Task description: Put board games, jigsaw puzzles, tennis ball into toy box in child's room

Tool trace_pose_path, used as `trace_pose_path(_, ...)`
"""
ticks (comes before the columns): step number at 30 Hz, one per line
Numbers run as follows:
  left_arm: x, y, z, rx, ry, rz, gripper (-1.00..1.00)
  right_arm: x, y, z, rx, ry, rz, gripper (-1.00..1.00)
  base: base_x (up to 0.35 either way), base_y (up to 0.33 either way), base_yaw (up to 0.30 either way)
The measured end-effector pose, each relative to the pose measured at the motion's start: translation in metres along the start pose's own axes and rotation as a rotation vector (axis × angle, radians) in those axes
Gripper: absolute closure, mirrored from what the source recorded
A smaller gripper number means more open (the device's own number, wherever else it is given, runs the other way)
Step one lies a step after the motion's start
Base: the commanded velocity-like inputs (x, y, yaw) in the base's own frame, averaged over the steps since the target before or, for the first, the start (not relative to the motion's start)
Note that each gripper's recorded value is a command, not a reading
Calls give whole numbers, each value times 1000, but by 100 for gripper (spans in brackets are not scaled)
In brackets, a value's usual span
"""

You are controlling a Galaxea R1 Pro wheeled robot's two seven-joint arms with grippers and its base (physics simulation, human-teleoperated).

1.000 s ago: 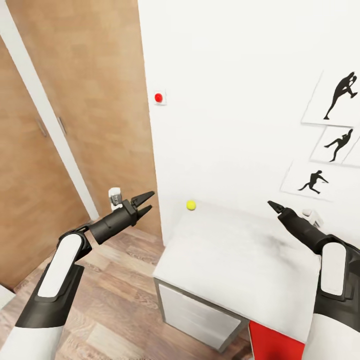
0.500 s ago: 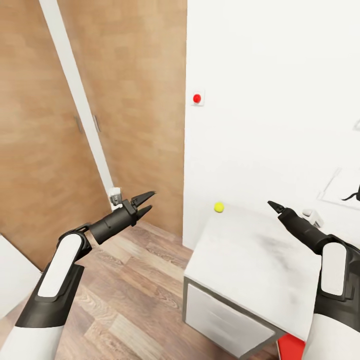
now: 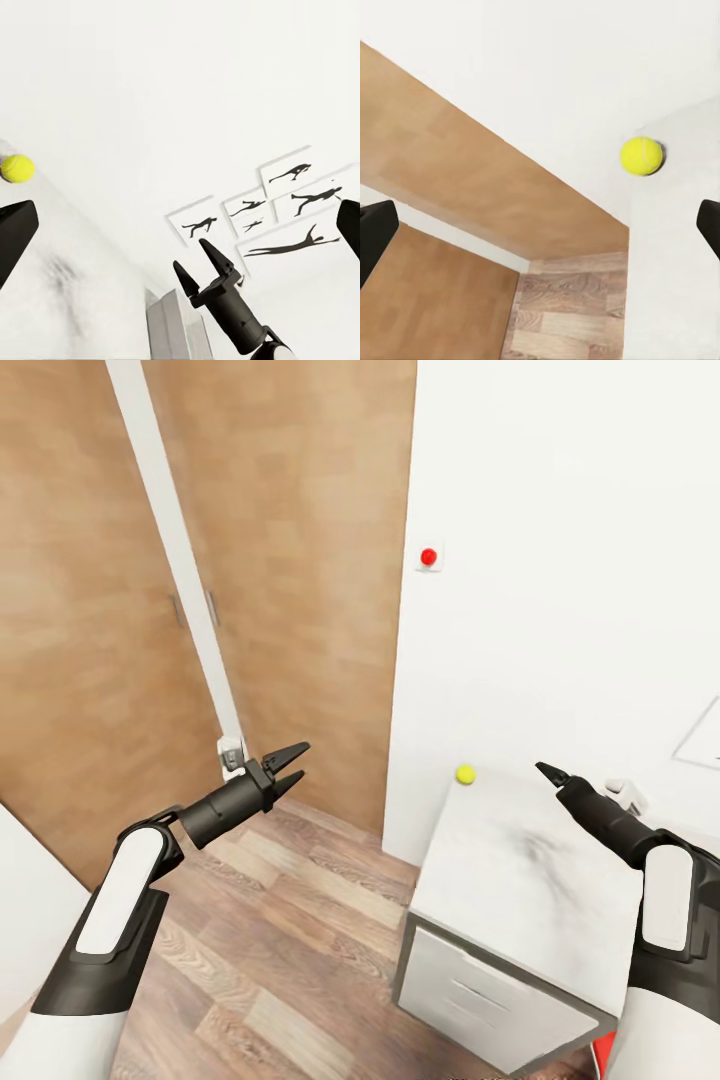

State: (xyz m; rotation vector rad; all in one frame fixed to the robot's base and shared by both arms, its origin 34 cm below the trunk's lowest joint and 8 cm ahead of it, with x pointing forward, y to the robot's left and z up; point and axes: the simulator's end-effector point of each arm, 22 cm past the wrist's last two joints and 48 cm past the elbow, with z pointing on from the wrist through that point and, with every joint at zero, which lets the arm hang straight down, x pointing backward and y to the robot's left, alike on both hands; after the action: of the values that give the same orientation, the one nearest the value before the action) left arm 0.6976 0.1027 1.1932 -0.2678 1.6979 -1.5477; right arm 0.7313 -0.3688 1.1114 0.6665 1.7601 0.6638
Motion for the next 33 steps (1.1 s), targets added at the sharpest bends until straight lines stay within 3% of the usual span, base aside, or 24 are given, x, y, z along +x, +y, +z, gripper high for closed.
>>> trace_pose_path(17,0,1,0,-5,0,3,-100,0,-7,2,26,4,0,-100,25,286,-241)
trace_pose_path(27,1,9,1,-23,2,-4,-100,-1,-38,2,164,7,-1,-100,170,253,-278)
trace_pose_path(33,5,35,2,-71,10,-38,-100,12,-47,13,227,52,-12,-100,225,227,-282)
